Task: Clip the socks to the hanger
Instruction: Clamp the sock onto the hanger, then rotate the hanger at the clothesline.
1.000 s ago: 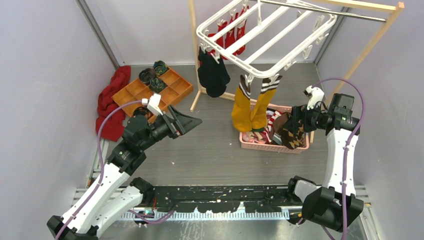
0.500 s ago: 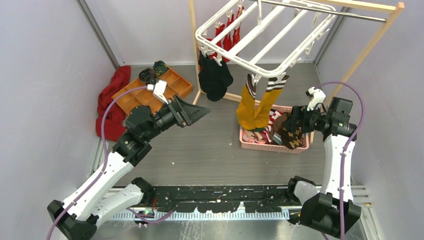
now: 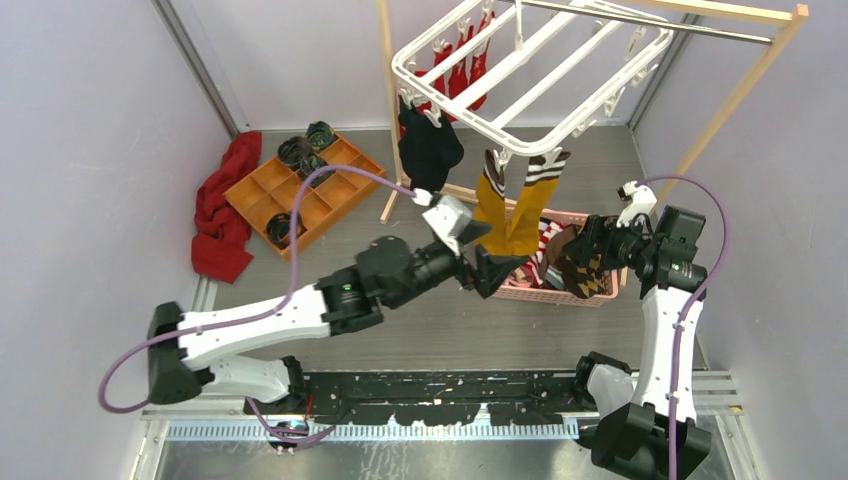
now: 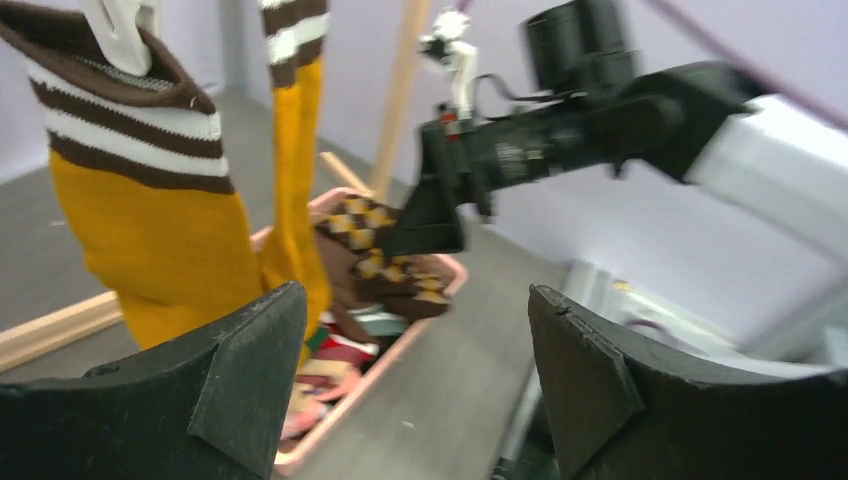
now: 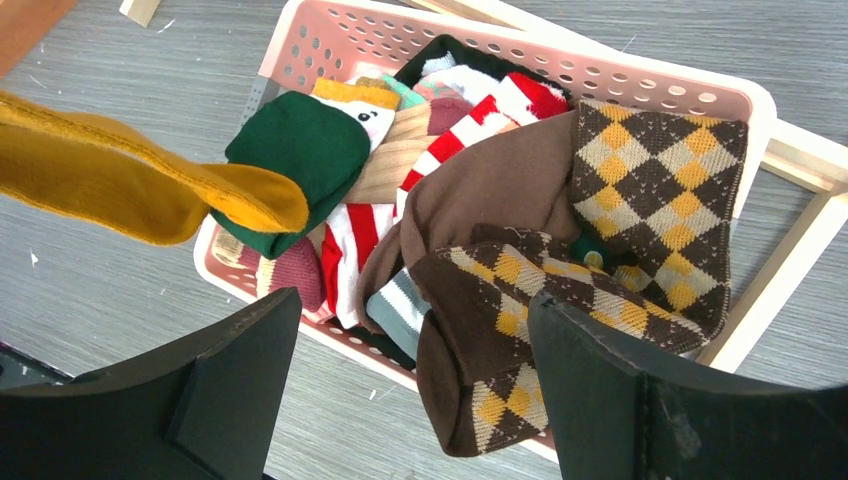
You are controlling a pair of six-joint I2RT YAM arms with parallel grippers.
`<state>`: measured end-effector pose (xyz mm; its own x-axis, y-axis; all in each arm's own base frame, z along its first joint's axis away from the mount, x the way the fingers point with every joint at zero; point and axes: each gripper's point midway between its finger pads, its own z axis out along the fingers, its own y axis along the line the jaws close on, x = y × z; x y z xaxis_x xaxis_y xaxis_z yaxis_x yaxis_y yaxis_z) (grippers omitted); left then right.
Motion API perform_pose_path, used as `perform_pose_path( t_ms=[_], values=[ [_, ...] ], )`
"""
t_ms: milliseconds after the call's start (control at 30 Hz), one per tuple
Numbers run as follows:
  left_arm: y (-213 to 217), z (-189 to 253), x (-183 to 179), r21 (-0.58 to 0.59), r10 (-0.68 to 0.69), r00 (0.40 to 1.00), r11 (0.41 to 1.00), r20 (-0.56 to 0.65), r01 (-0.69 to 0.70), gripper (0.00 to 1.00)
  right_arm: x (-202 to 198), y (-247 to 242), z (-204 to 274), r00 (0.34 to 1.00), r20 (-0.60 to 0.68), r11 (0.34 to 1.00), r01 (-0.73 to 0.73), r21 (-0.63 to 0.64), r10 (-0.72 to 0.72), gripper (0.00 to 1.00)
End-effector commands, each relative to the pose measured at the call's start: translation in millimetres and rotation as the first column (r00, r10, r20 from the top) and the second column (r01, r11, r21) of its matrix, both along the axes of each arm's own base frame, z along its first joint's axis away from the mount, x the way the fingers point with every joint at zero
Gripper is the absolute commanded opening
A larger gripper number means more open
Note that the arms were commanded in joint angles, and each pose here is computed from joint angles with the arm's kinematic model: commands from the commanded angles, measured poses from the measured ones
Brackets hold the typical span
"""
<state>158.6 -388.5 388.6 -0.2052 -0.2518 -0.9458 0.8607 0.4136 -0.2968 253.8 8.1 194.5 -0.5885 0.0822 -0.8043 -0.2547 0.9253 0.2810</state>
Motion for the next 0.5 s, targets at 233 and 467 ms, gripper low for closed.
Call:
perform_pose_path(
  t_ms=[233, 467],
  values=[
    [-4.5, -30.9, 86.0, 0.008, 0.490, 0.859, 0.868, 0.151, -0.496, 0.82, 5.4, 3.9, 16.5, 0.996, 0.091, 1.000, -0.004, 0.029, 0.002, 0.89],
    [-21.6, -45.1, 105.4, 0.033, 0.552, 0.816, 0.825, 0.174, -0.565, 0.79, 7.0, 6.2, 16.4, 0.995, 0.098, 0.999, -0.013, 0.047, 0.008, 0.89]
  ],
)
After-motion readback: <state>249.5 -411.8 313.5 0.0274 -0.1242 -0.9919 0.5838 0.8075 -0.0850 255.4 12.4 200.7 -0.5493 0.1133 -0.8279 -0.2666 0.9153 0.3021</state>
